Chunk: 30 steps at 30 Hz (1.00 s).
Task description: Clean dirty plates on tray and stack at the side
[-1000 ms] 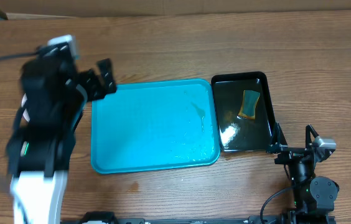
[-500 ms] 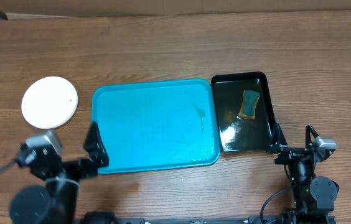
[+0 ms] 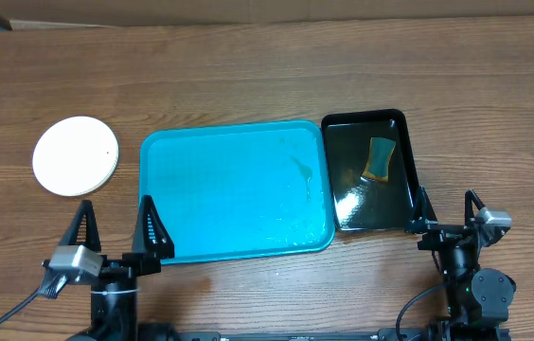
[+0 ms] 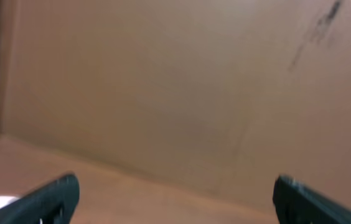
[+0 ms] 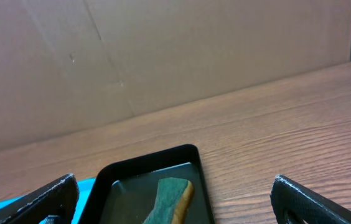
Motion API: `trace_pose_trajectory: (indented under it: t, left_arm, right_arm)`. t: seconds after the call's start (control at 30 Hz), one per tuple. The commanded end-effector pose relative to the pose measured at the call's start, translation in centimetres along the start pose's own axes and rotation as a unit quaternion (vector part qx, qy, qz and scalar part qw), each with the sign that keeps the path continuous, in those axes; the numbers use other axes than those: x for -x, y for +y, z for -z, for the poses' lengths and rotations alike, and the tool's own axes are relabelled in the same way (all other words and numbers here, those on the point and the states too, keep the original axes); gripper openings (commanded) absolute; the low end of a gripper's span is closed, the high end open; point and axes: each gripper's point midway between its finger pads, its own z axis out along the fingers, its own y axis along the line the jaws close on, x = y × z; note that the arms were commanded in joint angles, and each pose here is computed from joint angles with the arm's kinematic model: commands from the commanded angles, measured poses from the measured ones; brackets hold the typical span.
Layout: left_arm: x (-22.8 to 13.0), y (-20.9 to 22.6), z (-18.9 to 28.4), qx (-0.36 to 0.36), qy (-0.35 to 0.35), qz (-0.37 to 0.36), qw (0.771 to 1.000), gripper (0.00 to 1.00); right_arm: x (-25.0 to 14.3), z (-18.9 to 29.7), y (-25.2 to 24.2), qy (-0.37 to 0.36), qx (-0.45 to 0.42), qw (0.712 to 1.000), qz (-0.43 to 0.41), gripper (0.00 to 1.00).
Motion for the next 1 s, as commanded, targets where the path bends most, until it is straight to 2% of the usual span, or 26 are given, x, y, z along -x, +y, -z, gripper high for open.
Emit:
trace_pose_trajectory:
  t: [0.0, 0.13, 0.27, 0.43, 0.7, 0.97]
  left_arm:
    - [-0.2, -0.6, -0.4, -0.034, -0.034, 0.014, 0.999, 1.00]
    - [0.1, -0.7, -0.6, -0.054, -0.088, 0.014, 0.995, 1.00]
    - [-1.9, 0.1, -0.9, -0.050, -0.084, 0.015, 0.995, 1.00]
    - [-6.0, 1.6, -1.4, -0.035, -0.044, 0.014, 0.998, 1.00]
    - [-10.3, 3.2, -1.5, -0.013, 0.011, 0.013, 1.000, 1.00]
    - [-16.1, 5.5, -0.6, 0.031, 0.132, -0.015, 0.991, 1.00]
  right_arm:
    - [-0.2, 0.0, 0.0, 0.000, 0.001, 1.000, 0.000, 1.00]
    - [-0.2, 0.0, 0.0, 0.000, 0.001, 1.000, 0.000, 1.00]
    - [-0.2, 0.0, 0.0, 0.000, 0.001, 1.000, 0.000, 1.00]
    - [-0.2, 0.0, 0.0, 0.000, 0.001, 1.000, 0.000, 1.00]
    - [-0.2, 0.0, 0.0, 0.000, 0.001, 1.000, 0.000, 1.00]
    - [-0.2, 0.0, 0.0, -0.001, 0.001, 1.000, 0.000, 1.00]
